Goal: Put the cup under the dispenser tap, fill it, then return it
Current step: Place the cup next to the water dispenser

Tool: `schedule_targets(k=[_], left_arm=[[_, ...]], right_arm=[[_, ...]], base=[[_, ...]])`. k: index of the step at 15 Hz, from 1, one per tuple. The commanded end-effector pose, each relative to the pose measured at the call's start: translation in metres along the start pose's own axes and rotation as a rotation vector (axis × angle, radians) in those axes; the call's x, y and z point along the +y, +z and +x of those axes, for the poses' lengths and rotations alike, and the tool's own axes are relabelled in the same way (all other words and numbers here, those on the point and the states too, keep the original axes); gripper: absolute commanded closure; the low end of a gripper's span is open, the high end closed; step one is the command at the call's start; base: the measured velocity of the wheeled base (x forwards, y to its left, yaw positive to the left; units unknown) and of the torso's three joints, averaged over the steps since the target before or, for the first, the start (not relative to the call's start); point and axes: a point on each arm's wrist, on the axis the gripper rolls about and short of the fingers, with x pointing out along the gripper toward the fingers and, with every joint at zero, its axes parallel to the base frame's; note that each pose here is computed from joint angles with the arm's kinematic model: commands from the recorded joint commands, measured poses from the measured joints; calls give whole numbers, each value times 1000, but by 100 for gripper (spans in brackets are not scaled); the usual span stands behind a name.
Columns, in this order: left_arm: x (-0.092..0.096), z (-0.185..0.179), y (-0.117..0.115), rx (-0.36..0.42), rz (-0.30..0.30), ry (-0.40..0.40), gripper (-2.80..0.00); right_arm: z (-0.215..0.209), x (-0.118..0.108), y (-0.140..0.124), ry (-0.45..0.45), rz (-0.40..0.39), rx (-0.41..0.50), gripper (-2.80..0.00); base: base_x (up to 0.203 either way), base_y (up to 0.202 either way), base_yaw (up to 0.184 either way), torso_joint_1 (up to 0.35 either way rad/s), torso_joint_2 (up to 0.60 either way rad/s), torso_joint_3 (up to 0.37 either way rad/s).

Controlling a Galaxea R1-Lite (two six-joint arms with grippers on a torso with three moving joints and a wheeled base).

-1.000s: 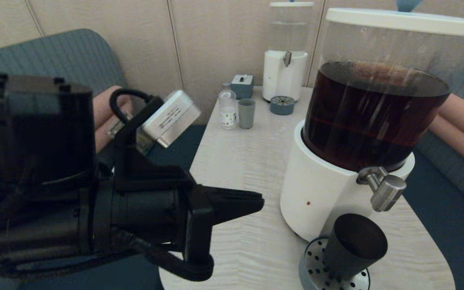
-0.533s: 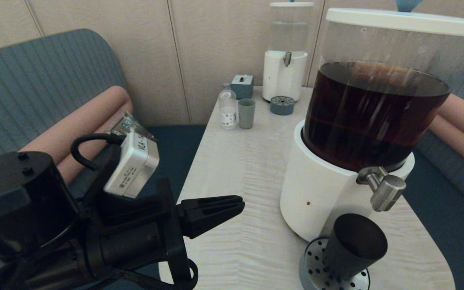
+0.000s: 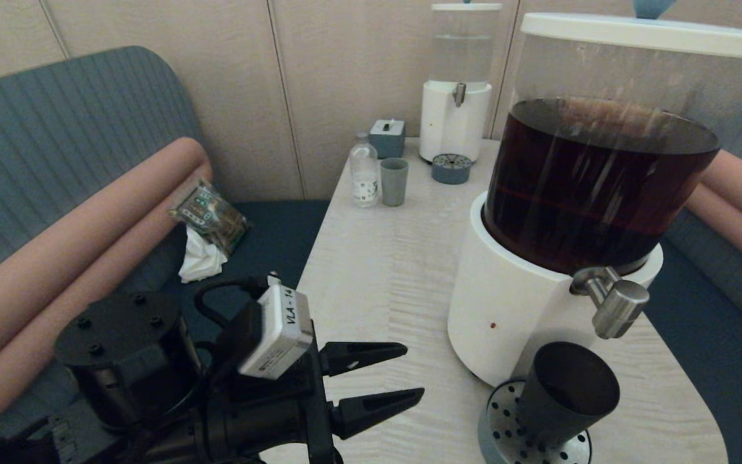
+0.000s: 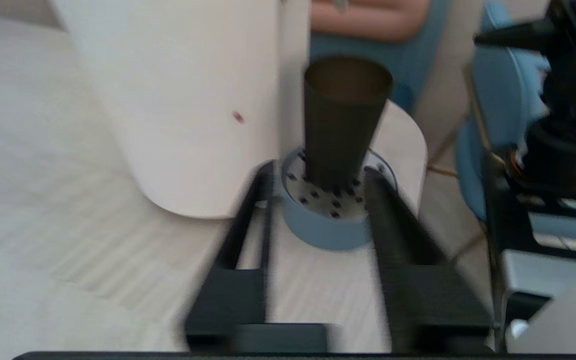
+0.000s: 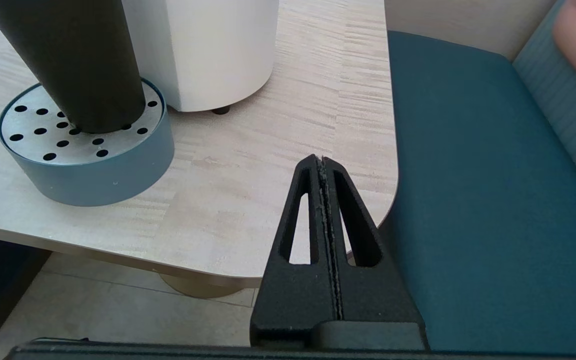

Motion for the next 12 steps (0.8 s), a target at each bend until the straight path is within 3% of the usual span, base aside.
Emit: schedule_targets(k=[1, 7, 12], left_arm=[[3, 9, -14, 37, -21, -32, -280], [16, 35, -29, 51, 15, -86, -280], [14, 53, -55, 118, -41, -127, -280]], right_arm=[[0, 0, 0, 1, -1, 0, 0], [0, 0, 0, 1, -1, -1, 0], [0, 0, 0, 1, -1, -1, 0]], base=[[0, 0, 0, 0, 0, 0], [0, 0, 0, 0, 0, 0], [0, 0, 0, 0, 0, 0]])
